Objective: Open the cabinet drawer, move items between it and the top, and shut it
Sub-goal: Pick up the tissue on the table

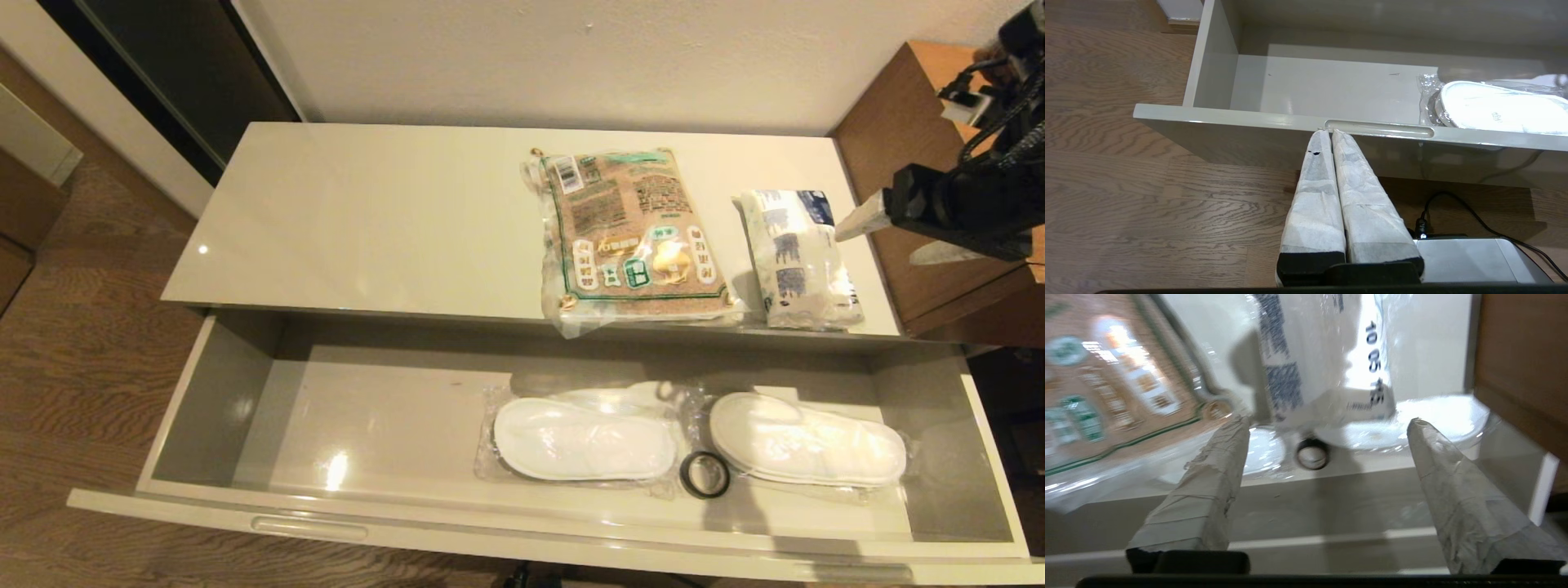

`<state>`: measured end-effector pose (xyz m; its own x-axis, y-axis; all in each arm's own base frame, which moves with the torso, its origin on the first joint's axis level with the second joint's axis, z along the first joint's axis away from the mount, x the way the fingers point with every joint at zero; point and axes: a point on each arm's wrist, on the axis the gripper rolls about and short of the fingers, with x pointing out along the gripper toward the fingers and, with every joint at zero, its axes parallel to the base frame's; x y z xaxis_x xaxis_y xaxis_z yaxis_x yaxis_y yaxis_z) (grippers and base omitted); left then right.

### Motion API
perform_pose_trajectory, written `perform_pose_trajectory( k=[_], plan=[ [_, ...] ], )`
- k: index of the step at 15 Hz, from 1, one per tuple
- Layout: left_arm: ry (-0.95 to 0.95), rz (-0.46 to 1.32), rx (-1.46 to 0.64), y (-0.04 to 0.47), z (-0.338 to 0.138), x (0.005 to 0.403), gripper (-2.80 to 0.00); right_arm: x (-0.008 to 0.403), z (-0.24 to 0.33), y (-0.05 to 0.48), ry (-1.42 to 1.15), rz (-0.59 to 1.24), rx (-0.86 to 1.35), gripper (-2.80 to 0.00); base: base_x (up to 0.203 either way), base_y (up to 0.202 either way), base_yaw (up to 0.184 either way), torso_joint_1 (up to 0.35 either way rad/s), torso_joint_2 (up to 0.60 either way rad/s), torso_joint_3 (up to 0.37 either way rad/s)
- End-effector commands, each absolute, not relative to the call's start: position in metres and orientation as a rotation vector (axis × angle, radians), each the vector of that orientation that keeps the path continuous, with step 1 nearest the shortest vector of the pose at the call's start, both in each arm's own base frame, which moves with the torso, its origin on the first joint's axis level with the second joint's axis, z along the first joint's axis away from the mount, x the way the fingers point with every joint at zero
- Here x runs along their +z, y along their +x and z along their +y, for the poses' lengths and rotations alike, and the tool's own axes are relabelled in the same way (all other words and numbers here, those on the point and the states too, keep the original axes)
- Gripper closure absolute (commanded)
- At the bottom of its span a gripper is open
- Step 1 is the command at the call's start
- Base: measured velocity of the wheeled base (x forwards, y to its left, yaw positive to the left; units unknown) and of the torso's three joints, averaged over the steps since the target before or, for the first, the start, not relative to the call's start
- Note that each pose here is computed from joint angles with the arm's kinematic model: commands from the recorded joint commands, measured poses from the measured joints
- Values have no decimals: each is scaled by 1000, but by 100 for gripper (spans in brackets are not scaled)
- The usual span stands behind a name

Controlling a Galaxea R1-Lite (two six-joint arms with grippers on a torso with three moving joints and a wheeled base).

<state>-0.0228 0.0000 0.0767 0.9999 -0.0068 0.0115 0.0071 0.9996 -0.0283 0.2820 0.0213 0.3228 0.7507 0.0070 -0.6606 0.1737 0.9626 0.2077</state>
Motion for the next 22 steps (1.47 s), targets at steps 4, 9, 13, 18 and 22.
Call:
perform_pose_trajectory(
  k=[4,9,13,18,22],
  plan=[
    [-29,-12,-7,-23,0,77,0,289,31,336,184,799,-128,-280,0,0,0,0,0,0],
    [-29,-12,-9,-23,0,77,0,260,38,368,151,831,-176,-280,0,0,0,0,0,0],
    [-29,-12,-7,-23,0,77,0,247,39,384,143,797,-208,-280,0,0,0,0,0,0],
    [-29,-12,-8,-23,0,77,0,263,39,369,152,774,-201,0,0,0,0,0,0,0],
    [-29,-12,-7,-23,0,77,0,307,48,311,148,732,-144,0,0,0,0,0,0,0]
  ],
)
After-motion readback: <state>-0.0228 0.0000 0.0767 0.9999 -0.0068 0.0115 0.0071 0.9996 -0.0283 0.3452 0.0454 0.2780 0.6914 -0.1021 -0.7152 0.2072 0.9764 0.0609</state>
